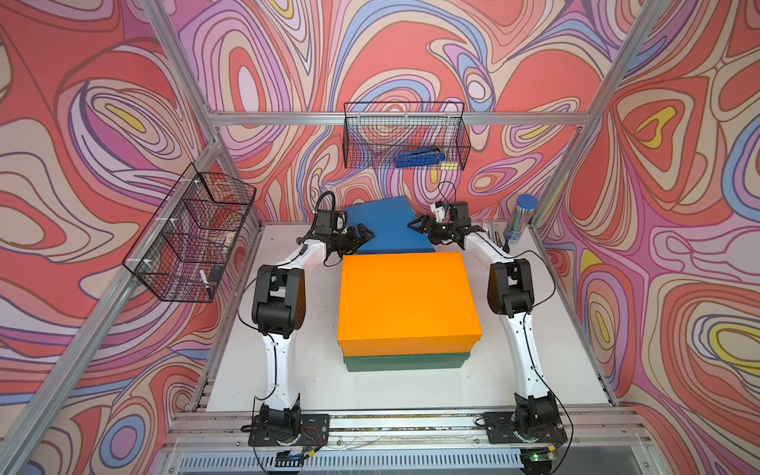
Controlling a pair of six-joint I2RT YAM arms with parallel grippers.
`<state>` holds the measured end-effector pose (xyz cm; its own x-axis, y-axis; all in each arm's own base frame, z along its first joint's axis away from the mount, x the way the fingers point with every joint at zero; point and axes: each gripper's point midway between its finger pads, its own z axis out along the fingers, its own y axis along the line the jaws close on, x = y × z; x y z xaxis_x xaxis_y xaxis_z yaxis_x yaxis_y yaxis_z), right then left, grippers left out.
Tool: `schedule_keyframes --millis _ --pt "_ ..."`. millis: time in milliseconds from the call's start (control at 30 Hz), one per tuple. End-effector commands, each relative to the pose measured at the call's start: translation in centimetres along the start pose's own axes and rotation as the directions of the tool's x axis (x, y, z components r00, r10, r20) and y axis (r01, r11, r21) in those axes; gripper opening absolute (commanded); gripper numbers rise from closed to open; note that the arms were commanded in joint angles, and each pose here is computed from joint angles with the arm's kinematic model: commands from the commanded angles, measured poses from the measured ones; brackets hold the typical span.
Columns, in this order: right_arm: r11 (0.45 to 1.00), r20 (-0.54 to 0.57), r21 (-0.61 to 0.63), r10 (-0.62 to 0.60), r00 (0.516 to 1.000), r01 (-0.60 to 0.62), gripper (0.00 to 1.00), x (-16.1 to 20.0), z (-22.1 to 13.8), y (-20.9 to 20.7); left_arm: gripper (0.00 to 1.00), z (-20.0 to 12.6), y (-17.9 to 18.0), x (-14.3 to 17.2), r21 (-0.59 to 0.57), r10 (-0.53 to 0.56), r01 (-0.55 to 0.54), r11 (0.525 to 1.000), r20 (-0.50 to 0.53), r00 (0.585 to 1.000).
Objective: Stack the shoeboxes
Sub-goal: Pick up the shoebox from the center of the board.
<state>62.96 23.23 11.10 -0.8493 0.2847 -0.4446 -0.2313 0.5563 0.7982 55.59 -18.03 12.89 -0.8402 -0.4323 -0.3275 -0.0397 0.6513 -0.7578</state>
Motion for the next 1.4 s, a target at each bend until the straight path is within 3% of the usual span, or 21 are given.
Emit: schedule_keyframes --millis 0,300,700,1367 --pt "0.998 -0.097 0.028 0.056 0.994 -0.053 0.73 3.7 1.0 0.6 0.96 0.8 -3.1 0.1 0.08 0.023 -0.021 0.997 -0.026 0.999" --pt "0.998 -0.067 -0.047 0.047 0.997 -0.05 0.64 1.3 -0.7 6.1 0.95 -1.1 -7.7 -2.7 0.126 0.073 -0.078 0.989 0.04 0.997" --pt "0.987 0.019 -0.155 0.044 0.999 -0.041 0.62 -2.5 -3.6 13.5 0.93 -4.0 -10.9 -4.0 0.138 0.1 -0.109 0.984 0.075 0.992" --pt "0.977 0.044 -0.21 0.055 0.998 -0.044 0.61 -3.7 -6.8 19.3 0.92 -9.2 -15.5 -5.3 0.147 0.136 -0.157 0.977 0.148 0.98"
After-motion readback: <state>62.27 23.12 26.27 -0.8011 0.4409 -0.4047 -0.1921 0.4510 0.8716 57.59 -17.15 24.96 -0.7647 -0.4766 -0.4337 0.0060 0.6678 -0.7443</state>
